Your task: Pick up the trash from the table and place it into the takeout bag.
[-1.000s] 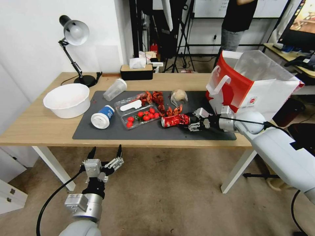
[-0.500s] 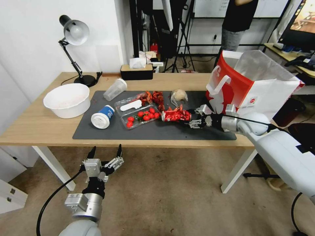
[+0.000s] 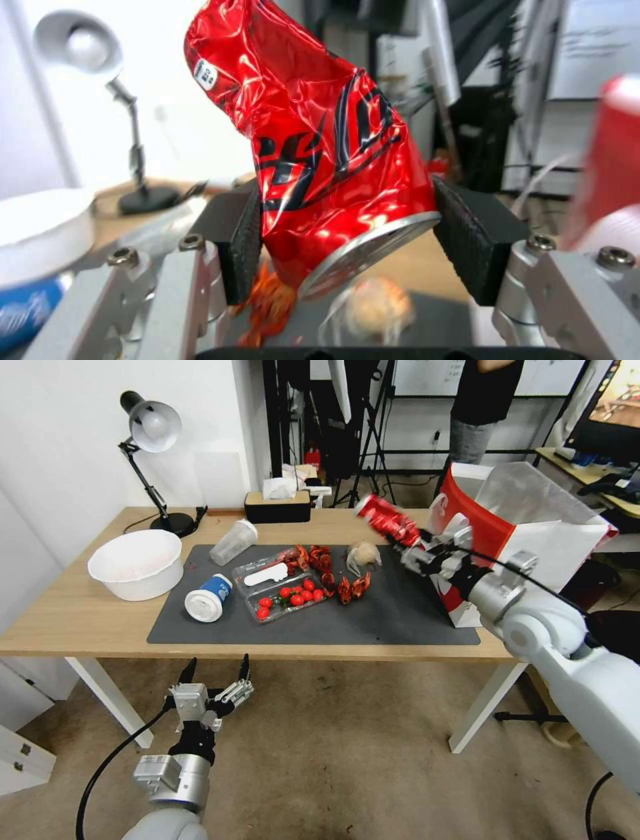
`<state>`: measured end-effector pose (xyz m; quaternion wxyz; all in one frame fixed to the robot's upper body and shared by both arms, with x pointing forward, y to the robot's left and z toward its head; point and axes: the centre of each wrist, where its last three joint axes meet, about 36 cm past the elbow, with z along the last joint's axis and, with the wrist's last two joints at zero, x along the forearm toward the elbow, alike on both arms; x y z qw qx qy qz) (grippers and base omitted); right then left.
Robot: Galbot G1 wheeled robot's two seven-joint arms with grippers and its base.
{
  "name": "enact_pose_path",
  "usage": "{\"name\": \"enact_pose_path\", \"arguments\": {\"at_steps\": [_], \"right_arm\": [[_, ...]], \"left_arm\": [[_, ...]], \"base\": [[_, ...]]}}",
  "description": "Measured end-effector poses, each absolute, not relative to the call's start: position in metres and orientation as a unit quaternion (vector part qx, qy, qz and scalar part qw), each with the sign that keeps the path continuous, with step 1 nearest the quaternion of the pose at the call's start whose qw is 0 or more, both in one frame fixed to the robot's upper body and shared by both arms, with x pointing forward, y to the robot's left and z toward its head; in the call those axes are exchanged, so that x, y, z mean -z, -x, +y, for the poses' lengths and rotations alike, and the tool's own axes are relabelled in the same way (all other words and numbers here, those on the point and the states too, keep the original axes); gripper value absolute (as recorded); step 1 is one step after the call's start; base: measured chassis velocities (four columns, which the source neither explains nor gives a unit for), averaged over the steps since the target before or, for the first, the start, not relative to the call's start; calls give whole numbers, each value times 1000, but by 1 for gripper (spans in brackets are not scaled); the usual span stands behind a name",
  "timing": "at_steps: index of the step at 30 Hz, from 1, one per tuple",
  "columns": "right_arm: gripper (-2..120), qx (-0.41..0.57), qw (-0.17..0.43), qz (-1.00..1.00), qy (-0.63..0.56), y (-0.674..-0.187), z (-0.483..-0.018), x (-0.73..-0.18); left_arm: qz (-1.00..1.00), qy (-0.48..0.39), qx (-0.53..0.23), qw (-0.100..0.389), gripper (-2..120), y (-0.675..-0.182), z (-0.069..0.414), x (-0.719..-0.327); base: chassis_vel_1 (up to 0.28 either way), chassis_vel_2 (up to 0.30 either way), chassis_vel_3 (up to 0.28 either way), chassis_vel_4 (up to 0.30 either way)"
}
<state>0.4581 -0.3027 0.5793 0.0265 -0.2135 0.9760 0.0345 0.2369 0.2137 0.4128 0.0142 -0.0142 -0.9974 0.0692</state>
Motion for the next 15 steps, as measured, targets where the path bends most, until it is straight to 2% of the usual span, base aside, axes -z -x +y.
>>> {"name": "enact_pose_path", "arguments": {"at_steps": [8, 15], "right_arm": [[55, -55, 49, 992, 98, -433, -285, -622], [55, -65, 58, 996, 14, -432, -282, -637]], "left_arm": [[-998, 17, -64, 12, 100, -234, 215, -416], [-998, 18, -64, 8, 100, -232, 215, -420]], "base": [[0, 0, 0, 0], [0, 0, 0, 0]]}}
